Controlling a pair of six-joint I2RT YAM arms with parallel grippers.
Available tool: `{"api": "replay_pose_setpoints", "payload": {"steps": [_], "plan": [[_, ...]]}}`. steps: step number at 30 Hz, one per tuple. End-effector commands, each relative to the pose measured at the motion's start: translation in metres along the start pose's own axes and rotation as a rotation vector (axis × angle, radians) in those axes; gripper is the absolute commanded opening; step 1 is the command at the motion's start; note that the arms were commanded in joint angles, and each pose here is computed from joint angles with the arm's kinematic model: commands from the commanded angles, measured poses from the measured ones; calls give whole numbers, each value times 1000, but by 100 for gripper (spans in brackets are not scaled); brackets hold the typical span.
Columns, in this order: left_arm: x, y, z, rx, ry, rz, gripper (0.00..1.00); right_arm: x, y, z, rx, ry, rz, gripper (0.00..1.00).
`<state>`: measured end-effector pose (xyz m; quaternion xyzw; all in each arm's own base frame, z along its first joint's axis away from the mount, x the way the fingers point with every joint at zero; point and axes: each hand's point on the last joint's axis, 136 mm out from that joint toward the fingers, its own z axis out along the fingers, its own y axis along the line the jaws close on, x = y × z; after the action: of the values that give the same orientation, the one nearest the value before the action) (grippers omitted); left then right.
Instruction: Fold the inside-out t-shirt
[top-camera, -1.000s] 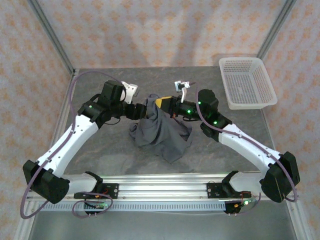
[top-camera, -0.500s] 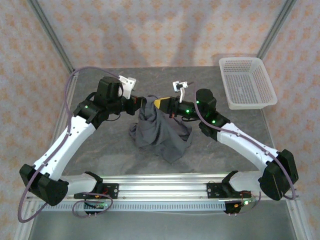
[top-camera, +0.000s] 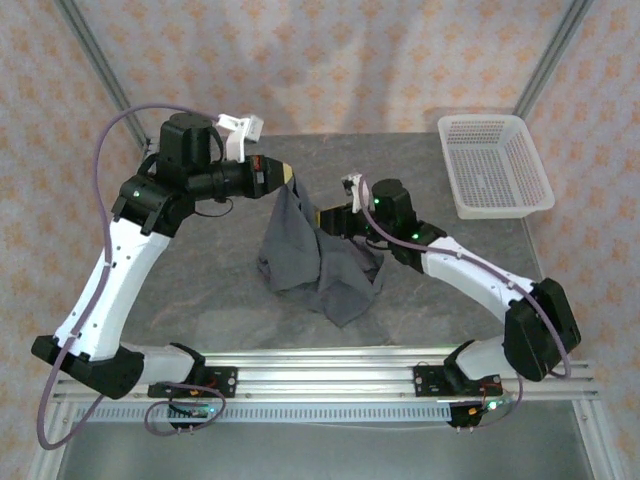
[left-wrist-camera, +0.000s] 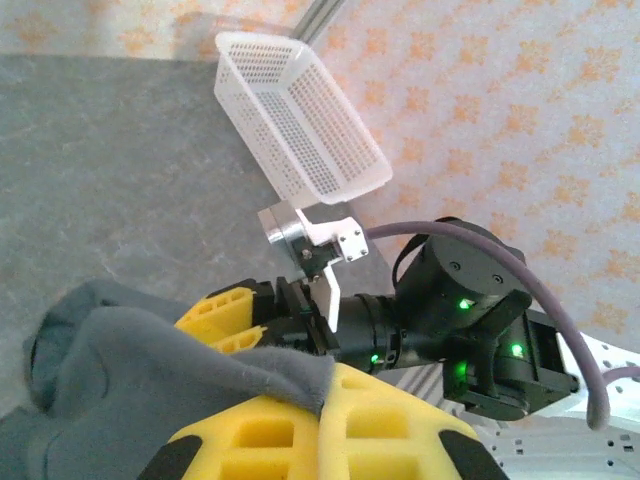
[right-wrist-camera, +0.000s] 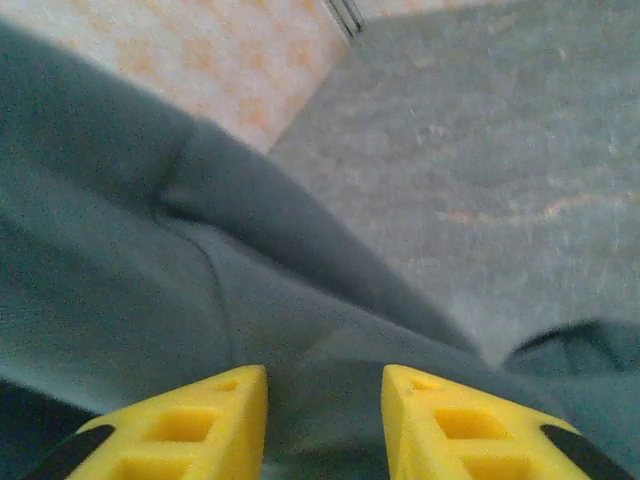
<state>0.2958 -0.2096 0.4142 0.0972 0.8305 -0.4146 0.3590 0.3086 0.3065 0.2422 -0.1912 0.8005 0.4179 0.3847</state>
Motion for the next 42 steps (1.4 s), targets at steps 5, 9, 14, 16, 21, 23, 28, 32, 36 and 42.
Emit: {"api": "replay_pose_setpoints", "payload": {"steps": [5, 9, 14, 16, 21, 23, 28, 32, 36, 42], "plan": [[32, 33, 16, -86, 151, -126, 0, -28, 60, -77, 95, -322, -284, 43], [35, 30, 21, -46, 159, -142, 0, -36, 78, -69, 140, -348, -334, 43], [38, 22, 18, -14, 181, -131, 0, -54, 82, -37, 184, -371, -542, 48], [40, 22, 15, -18, 184, -125, 0, -47, 90, -19, 138, -305, -636, 48], [43, 20, 12, -15, 188, -114, 0, -51, 87, 5, 141, -269, -619, 38], [43, 19, 11, -9, 185, -115, 0, -52, 78, 11, 176, -271, -598, 38], [38, 11, 4, 4, 163, -83, 0, -58, 25, 12, 466, -281, -529, 38], [38, 19, -4, -62, 149, -50, 0, -50, 4, 2, 497, -282, -469, 36], [39, 14, -3, -28, 153, -58, 0, -36, -5, 1, 451, -232, -384, 37], [35, 18, -6, -64, 141, -23, 0, -8, -41, 26, 511, -55, -140, 40]]}}
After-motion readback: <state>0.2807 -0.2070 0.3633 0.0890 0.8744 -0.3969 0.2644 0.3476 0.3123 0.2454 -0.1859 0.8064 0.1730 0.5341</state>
